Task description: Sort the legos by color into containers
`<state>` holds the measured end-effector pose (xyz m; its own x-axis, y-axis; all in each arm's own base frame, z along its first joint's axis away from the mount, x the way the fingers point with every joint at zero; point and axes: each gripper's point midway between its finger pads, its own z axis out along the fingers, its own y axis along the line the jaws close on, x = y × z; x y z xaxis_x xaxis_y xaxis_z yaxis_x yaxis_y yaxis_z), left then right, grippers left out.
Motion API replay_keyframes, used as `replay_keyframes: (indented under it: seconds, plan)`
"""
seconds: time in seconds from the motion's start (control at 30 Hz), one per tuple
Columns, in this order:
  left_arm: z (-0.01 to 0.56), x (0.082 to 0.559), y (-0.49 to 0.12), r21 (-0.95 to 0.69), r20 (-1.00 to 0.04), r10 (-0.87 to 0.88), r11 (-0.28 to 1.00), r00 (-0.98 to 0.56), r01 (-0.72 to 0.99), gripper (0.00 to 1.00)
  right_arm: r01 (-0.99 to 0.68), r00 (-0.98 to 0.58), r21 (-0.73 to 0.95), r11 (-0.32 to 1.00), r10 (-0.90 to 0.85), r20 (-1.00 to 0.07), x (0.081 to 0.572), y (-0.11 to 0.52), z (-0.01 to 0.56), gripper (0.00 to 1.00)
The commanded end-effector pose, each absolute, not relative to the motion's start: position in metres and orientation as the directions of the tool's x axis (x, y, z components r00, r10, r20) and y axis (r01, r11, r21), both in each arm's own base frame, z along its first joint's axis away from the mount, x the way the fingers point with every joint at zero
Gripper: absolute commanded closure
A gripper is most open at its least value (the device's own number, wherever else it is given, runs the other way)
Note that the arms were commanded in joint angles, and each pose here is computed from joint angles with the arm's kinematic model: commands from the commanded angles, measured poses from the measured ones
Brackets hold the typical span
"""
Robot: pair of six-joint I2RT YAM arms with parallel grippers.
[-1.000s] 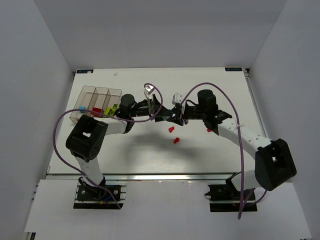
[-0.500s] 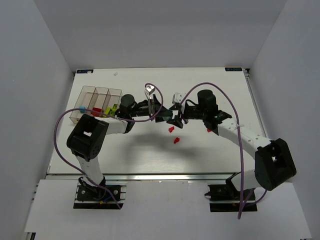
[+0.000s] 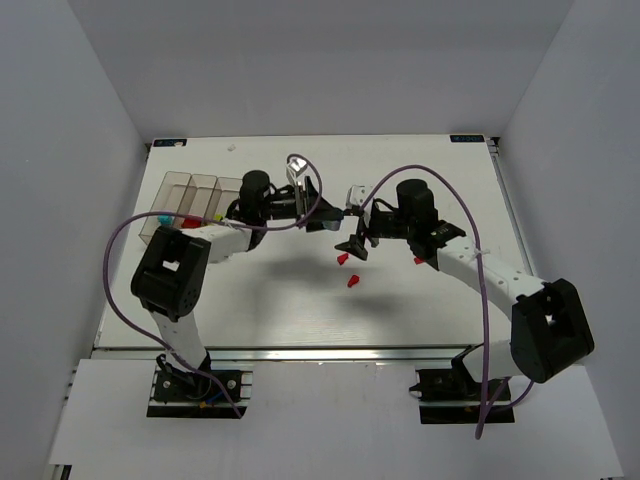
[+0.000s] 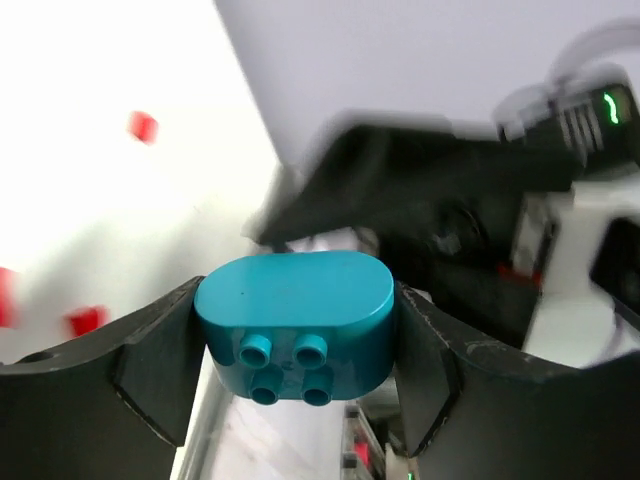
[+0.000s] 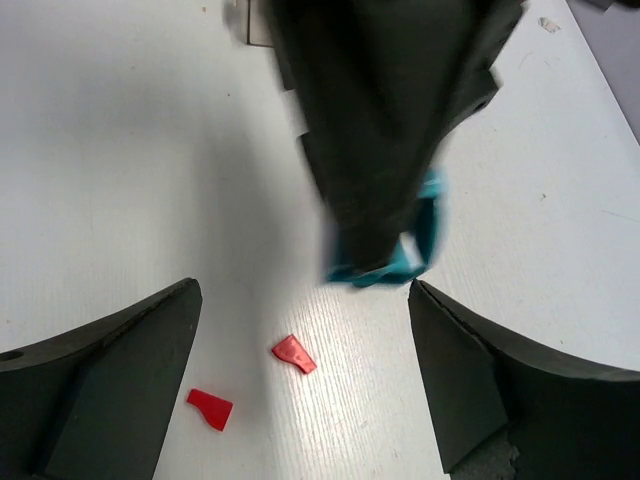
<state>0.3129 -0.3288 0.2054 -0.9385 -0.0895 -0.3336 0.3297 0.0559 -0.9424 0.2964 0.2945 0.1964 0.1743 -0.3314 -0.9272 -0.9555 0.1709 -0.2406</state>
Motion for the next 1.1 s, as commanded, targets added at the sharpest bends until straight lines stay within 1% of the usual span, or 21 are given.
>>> replay_keyframes:
  seconds: [0.0, 0.03, 0.07, 0.1, 0.13, 0.17, 0.2, 0.23, 0.27, 0.33, 0.37, 0.4, 0.47, 0.5, 0.53, 0.57, 0.7, 0.77, 0.87, 1.07]
  plan:
    - [0.214, 0.355, -0.308, -0.884, -0.427, -0.143, 0.274, -0.893, 0.379, 0.96, -0.932, 0.23, -0.306, 0.195, -0.334, -0.914, 0.298, 0.284, 0.217, 0.11]
    - [0.207, 0.377, -0.299, -0.819, -0.516, -0.161, 0.382, -0.842, 0.429, 0.96, -0.927, 0.235, -0.314, 0.206, -0.336, -0.912, 0.299, 0.281, 0.219, 0.11]
    - [0.228, 0.401, -0.29, -0.776, -0.572, -0.195, 0.442, -0.796, 0.45, 0.96, -0.922, 0.237, -0.32, 0.218, -0.336, -0.911, 0.302, 0.277, 0.221, 0.11]
    - [0.213, 0.404, -0.278, -0.774, -0.527, -0.192, 0.511, -0.828, 0.374, 0.97, -0.915, 0.232, -0.325, 0.241, -0.346, -0.909, 0.306, 0.271, 0.219, 0.11]
    - [0.21, 0.419, -0.265, -0.739, -0.552, -0.217, 0.576, -0.805, 0.351, 0.98, -0.909, 0.239, -0.335, 0.25, -0.346, -0.907, 0.308, 0.269, 0.223, 0.11]
    - [0.221, 0.435, -0.249, -0.715, -0.578, -0.248, 0.614, -0.778, 0.336, 0.98, -0.906, 0.235, -0.333, 0.262, -0.345, -0.909, 0.31, 0.265, 0.224, 0.11]
    - [0.215, 0.438, -0.236, -0.698, -0.564, -0.257, 0.656, -0.785, 0.287, 0.99, -0.899, 0.23, -0.336, 0.282, -0.349, -0.908, 0.315, 0.261, 0.224, 0.11]
    - [0.212, 0.45, -0.218, -0.641, -0.601, -0.269, 0.725, -0.753, 0.253, 1.0, -0.895, 0.22, -0.33, 0.302, -0.345, -0.913, 0.318, 0.257, 0.227, 0.11]
    - [0.206, 0.453, -0.198, -0.618, -0.589, -0.283, 0.762, -0.757, 0.196, 1.0, -0.892, 0.213, -0.325, 0.314, -0.343, -0.915, 0.321, 0.255, 0.228, 0.11]
    - [0.208, 0.461, -0.172, -0.551, -0.623, -0.282, 0.82, -0.729, 0.154, 1.0, -0.884, 0.191, -0.312, 0.349, -0.34, -0.921, 0.328, 0.249, 0.232, 0.11]
    - [0.204, 0.467, -0.152, -0.495, -0.642, -0.291, 0.864, -0.709, 0.094, 1.0, -0.883, 0.184, -0.307, 0.356, -0.338, -0.923, 0.329, 0.249, 0.233, 0.11]
    - [0.199, 0.466, -0.128, -0.451, -0.635, -0.3, 0.892, -0.712, 0.026, 1.0, -0.882, 0.177, -0.301, 0.363, -0.337, -0.925, 0.33, 0.247, 0.233, 0.11]
    - [0.204, 0.469, -0.087, -0.328, -0.691, -0.288, 0.942, -0.663, -0.067, 1.0, -0.879, 0.164, -0.29, 0.378, -0.332, -0.929, 0.333, 0.244, 0.234, 0.11]
    - [0.204, 0.467, -0.063, -0.282, -0.699, -0.292, 0.951, -0.653, -0.124, 1.0, -0.877, 0.159, -0.287, 0.386, -0.332, -0.93, 0.335, 0.242, 0.234, 0.11]
    - [0.208, 0.466, -0.045, -0.217, -0.725, -0.26, 0.965, -0.637, -0.148, 1.0, -0.877, 0.149, -0.281, 0.39, -0.336, -0.93, 0.337, 0.241, 0.231, 0.11]
    - [0.213, 0.462, -0.02, -0.137, -0.747, -0.247, 0.966, -0.617, -0.22, 1.0, -0.876, 0.139, -0.274, 0.398, -0.334, -0.932, 0.338, 0.239, 0.231, 0.11]
    - [0.214, 0.449, 0.04, 0.008, -0.785, -0.242, 0.917, -0.571, -0.399, 1.0, -0.886, 0.128, -0.256, 0.385, -0.328, -0.936, 0.337, 0.241, 0.229, 0.11]
    - [0.203, 0.443, 0.065, 0.04, -0.771, -0.275, 0.879, -0.574, -0.475, 0.99, -0.888, 0.124, -0.251, 0.384, -0.326, -0.937, 0.336, 0.241, 0.228, 0.11]
    - [0.197, 0.441, 0.095, 0.028, -0.768, -0.346, 0.822, -0.538, -0.569, 1.0, -0.892, 0.128, -0.248, 0.377, -0.316, -0.94, 0.334, 0.242, 0.231, 0.11]
    - [0.19, 0.444, 0.131, -0.142, -0.752, -0.545, 0.683, -0.37, -0.716, 1.0, -0.895, 0.133, -0.247, 0.372, -0.306, -0.943, 0.331, 0.242, 0.235, 0.11]
